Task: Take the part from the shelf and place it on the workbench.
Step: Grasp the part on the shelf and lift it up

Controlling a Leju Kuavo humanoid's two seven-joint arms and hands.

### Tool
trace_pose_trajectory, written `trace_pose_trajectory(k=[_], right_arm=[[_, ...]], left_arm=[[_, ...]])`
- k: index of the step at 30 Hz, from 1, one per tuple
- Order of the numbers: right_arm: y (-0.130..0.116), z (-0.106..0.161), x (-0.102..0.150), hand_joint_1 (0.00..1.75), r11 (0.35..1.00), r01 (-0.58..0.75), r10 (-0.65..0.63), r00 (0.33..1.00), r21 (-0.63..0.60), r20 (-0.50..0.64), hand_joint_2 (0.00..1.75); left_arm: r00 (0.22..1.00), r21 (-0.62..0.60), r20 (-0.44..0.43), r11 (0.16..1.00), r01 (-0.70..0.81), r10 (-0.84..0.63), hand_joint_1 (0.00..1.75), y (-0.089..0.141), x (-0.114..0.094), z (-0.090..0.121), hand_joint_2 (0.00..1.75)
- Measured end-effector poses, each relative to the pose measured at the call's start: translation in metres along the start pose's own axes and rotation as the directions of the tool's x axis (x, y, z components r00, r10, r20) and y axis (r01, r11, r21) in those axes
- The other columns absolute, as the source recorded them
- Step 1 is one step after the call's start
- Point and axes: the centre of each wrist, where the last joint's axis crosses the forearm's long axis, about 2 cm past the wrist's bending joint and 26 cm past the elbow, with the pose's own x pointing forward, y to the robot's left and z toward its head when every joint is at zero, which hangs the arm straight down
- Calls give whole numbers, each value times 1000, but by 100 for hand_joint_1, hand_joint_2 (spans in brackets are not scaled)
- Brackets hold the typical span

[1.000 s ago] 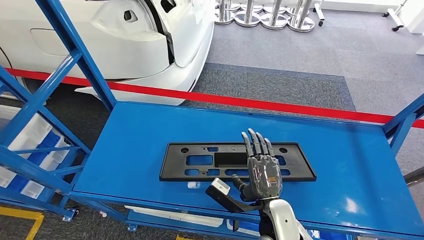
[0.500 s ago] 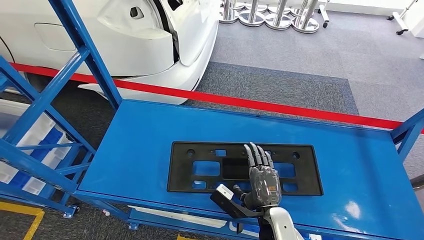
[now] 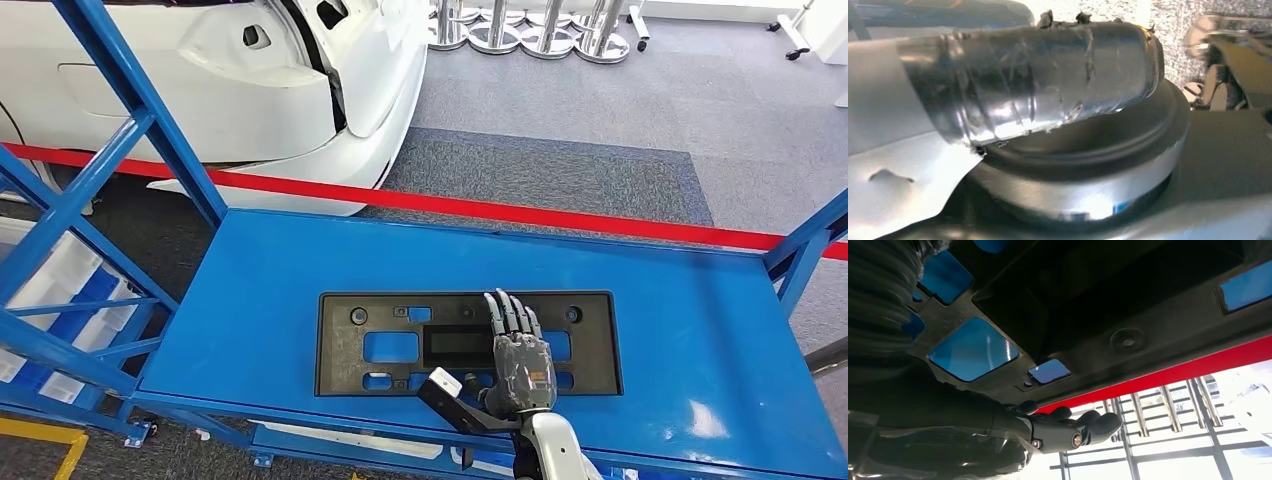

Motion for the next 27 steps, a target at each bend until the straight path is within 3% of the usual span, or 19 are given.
trace_pose_trajectory(k=[27], right_arm=[[6,-2,-1,0,1000,1,-1,1000,12,-27,175]], left_arm=[[1000,-5,-10,1000,-6,6,0,-3,0,0,0]])
